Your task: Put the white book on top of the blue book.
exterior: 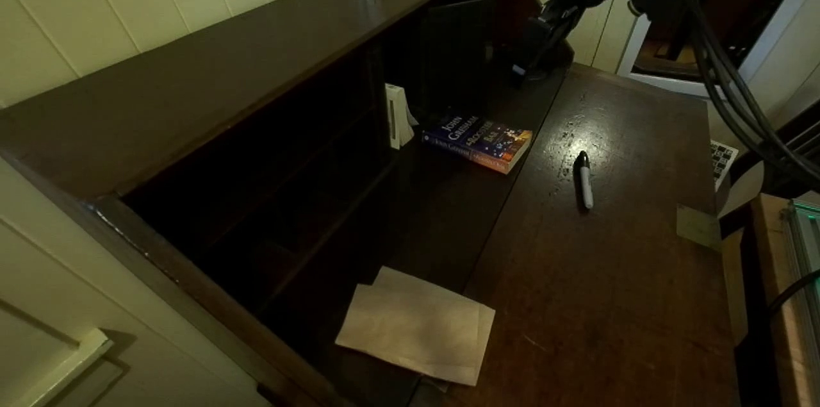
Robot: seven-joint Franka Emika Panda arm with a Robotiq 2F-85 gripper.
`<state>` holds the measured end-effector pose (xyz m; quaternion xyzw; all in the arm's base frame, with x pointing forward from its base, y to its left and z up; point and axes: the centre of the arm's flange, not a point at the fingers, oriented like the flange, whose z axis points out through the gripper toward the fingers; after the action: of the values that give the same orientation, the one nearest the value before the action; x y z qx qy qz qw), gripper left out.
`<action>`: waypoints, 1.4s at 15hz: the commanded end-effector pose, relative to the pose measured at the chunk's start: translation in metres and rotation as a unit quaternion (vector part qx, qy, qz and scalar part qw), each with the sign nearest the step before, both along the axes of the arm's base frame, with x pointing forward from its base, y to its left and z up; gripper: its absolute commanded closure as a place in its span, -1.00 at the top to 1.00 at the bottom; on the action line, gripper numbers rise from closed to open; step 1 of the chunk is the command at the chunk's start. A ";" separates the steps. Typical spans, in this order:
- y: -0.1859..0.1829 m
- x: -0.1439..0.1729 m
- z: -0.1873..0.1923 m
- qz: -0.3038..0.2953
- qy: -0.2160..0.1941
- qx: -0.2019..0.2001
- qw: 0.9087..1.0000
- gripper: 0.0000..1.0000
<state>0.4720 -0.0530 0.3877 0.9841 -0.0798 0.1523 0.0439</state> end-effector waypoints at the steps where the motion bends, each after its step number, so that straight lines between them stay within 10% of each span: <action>1: 0.001 -0.001 0.002 0.001 -0.002 0.000 1.000 1.00; 21: -0.005 0.074 -0.068 -0.013 -0.205 0.018 0.978 1.00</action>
<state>0.5214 -0.0591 0.3324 0.9393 -0.0962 0.3292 0.0055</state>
